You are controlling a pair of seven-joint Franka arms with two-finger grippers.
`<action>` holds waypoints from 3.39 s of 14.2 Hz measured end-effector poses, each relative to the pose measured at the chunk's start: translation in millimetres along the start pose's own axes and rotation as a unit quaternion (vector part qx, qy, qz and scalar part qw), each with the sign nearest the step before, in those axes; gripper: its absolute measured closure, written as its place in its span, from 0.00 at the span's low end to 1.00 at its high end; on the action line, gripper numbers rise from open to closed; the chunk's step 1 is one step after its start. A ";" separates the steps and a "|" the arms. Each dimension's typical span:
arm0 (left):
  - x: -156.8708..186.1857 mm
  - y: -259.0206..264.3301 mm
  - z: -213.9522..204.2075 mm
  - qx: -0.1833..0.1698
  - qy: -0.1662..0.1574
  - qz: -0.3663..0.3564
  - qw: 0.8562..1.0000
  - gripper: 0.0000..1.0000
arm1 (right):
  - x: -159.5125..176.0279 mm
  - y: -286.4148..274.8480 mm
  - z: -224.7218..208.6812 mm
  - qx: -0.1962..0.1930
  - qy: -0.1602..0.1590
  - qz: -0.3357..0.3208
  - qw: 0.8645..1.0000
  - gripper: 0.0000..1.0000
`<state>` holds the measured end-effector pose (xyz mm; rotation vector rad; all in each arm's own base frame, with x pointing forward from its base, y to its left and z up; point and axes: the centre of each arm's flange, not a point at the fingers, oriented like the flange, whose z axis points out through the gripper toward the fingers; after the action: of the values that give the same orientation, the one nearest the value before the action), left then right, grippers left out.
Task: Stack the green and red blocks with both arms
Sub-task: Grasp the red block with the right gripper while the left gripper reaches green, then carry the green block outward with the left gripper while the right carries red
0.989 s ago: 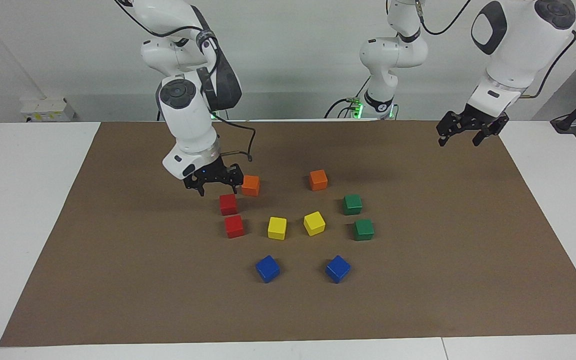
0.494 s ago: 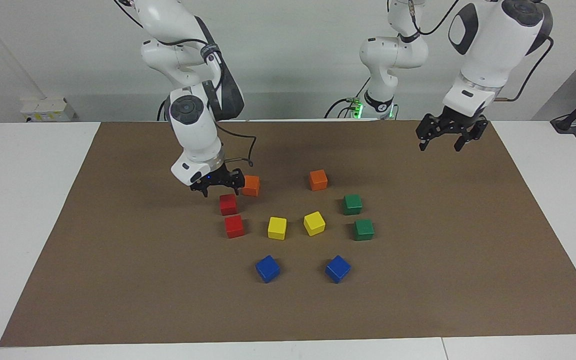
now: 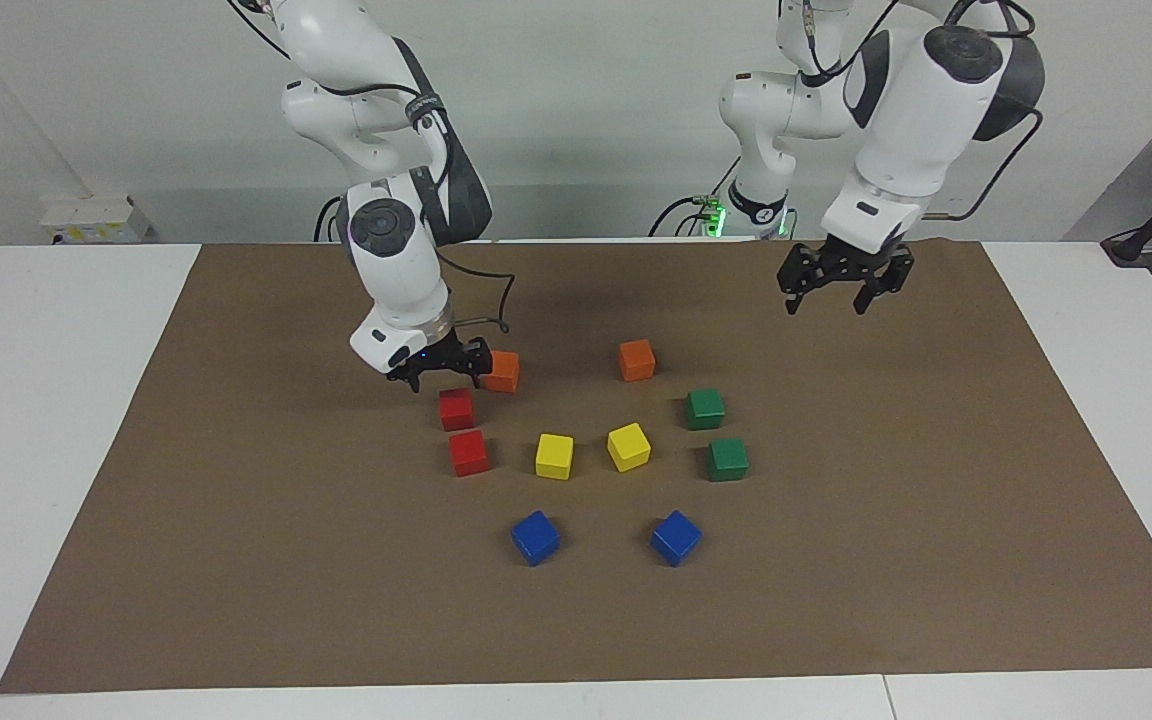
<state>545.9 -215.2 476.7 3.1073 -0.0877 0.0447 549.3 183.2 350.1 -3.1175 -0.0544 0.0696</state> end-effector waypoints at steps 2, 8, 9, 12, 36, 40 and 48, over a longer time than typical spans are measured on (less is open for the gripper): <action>2.4 7.3 31.7 0.000 0.001 0.006 1.000 0.00 | 2.4 0.1 10.3 -0.003 0.001 -0.003 1.000 0.00; -9.4 26.9 87.3 0.000 0.002 0.025 1.000 0.00 | 7.3 -0.2 30.5 -0.004 0.002 -0.005 1.000 0.00; -10.7 25.5 92.1 0.000 0.004 0.024 1.000 0.00 | 7.5 -0.1 33.7 -0.004 0.000 -0.005 1.000 0.00; -19.4 25.8 111.7 -0.002 0.010 0.028 1.000 0.00 | 7.2 1.5 41.2 -0.005 -0.007 -0.001 1.000 0.13; -25.6 43.4 179.2 0.001 0.006 0.021 1.000 0.45 | 61.8 244.6 19.5 0.001 0.007 -0.021 1.000 0.46; -24.9 41.5 176.6 0.006 -0.003 0.019 1.000 0.45 | 57.2 241.7 28.8 0.003 0.001 -0.023 1.000 0.46; 1.4 -94.8 17.1 0.005 -0.023 -0.036 0.999 0.45 | 56.7 229.6 -8.2 -0.001 0.009 -0.034 0.999 0.00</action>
<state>553.1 -121.3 456.6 3.1192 0.0242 -0.0287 614.1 -44.4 350.4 -3.1156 -0.1587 0.0412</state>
